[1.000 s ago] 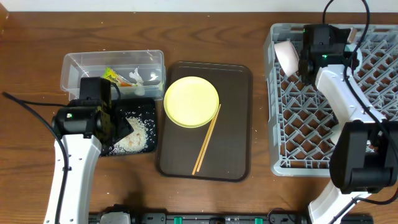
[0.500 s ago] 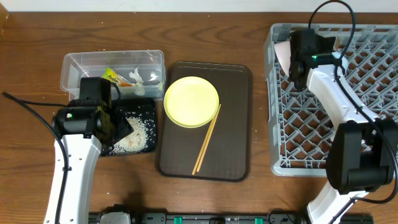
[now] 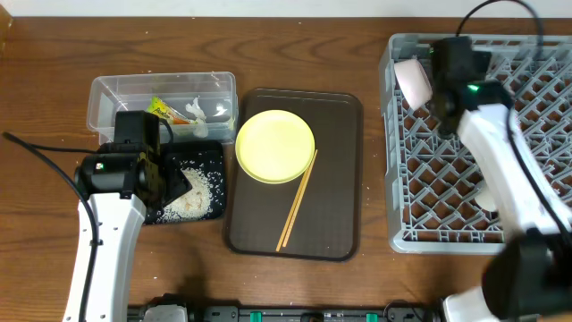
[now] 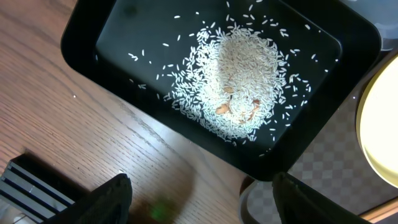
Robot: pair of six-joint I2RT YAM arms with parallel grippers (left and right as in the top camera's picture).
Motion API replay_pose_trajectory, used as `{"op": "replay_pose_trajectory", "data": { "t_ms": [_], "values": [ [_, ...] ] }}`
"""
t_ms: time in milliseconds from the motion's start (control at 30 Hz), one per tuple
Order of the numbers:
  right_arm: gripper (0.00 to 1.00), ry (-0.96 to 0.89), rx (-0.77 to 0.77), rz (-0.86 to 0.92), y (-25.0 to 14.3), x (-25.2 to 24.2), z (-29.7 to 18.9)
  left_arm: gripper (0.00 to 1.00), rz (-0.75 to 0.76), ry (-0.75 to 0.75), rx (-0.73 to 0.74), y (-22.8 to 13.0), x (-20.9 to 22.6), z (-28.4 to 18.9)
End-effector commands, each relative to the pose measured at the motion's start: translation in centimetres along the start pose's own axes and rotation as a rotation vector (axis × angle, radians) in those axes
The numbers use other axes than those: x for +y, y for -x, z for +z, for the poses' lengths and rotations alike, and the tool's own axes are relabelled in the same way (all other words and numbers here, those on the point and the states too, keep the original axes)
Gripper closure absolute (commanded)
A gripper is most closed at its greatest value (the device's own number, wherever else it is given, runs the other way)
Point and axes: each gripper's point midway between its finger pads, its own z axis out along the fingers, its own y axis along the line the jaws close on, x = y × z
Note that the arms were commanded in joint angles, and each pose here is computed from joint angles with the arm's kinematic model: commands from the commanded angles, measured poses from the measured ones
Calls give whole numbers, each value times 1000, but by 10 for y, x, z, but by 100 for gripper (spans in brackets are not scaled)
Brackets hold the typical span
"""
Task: Sort waste into correct bins and load items into the dishwasher rack
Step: 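Reach right gripper to the yellow plate edge and grasp it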
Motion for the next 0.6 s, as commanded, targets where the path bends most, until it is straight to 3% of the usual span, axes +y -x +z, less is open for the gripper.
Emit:
{"op": "replay_pose_trajectory", "data": {
  "t_ms": [0, 100, 167, 333, 567],
  "values": [
    [34, 451, 14, 22, -1, 61, -55, 24, -15, 14, -10, 3, 3, -1],
    [37, 714, 40, -9, -7, 102, -92, 24, -15, 14, -10, 3, 3, -1],
    [37, 776, 54, -43, -14, 120, -104, 24, -15, 14, -10, 3, 3, -1],
    [37, 817, 98, -147, -40, 165, -111, 24, -15, 14, -10, 3, 3, -1],
    [39, 803, 201, -234, -85, 228, -85, 24, -15, 14, -10, 3, 3, -1]
  ]
}}
